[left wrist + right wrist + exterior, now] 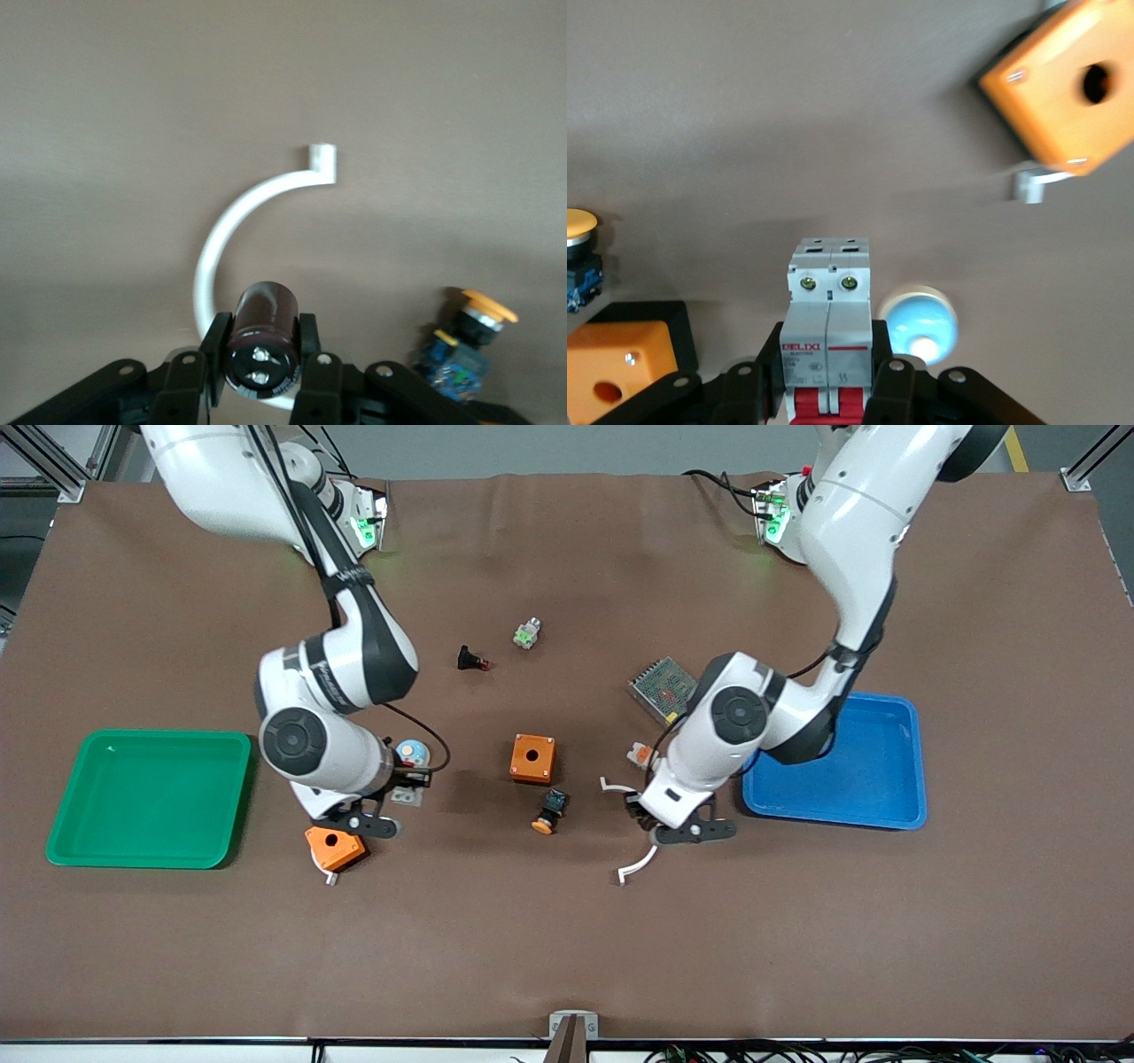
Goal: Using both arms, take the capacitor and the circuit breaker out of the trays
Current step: 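Carry the breaker with the right gripper while the left gripper carries the capacitor, then lower and release the breaker while the left gripper releases the capacitor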
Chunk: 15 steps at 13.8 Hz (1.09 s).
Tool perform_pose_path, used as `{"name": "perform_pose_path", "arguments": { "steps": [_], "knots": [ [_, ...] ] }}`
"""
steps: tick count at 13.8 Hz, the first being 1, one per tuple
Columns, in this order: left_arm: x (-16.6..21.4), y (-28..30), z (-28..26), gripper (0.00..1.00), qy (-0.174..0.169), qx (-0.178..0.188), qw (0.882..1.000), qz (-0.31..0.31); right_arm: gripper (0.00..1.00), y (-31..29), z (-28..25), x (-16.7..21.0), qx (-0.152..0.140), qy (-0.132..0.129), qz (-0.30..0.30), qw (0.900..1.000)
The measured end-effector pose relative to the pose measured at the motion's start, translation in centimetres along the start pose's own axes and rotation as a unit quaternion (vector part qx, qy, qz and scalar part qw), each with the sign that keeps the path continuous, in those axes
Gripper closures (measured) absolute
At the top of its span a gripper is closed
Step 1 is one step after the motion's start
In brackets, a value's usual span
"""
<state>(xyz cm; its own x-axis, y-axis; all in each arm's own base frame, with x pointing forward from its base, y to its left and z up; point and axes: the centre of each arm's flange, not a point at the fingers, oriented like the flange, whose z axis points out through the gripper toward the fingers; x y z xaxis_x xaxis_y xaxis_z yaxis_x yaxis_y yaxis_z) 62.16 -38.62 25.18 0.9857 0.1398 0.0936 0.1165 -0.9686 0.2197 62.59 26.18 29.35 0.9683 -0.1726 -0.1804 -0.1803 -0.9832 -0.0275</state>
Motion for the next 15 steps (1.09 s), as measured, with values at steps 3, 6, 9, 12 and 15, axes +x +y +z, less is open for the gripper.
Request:
{"name": "perform_pose_path", "arguments": {
  "steps": [3, 6, 9, 12, 15],
  "knots": [
    [0.0, 2.0, 2.1, 0.65, 0.001, -0.007, 1.000, -0.005, 0.60, -0.8, 4.1, 0.7, 0.003, 0.004, 0.004, 1.000],
    [-0.6, 3.1, 4.4, 0.65, 0.021, 0.022, 1.000, -0.002, 0.60, -0.9, 6.0, 1.0, 0.000, 0.003, 0.006, 1.000],
    [-2.5, 5.2, 6.1, 0.65, 0.035, 0.042, 0.998, 0.007, 0.60, -1.2, 6.6, 1.2, 0.002, 0.011, 0.006, 1.000],
    [-2.4, 5.4, 6.4, 0.61, 0.041, 0.040, 0.998, 0.005, 0.34, -1.6, 6.6, 1.0, 0.002, 0.012, 0.003, 1.000],
    [-1.9, 5.4, 6.0, 0.33, 0.049, 0.034, 0.998, 0.004, 0.01, -1.3, 5.7, 1.2, 0.001, 0.012, 0.006, 1.000]
  ]
}}
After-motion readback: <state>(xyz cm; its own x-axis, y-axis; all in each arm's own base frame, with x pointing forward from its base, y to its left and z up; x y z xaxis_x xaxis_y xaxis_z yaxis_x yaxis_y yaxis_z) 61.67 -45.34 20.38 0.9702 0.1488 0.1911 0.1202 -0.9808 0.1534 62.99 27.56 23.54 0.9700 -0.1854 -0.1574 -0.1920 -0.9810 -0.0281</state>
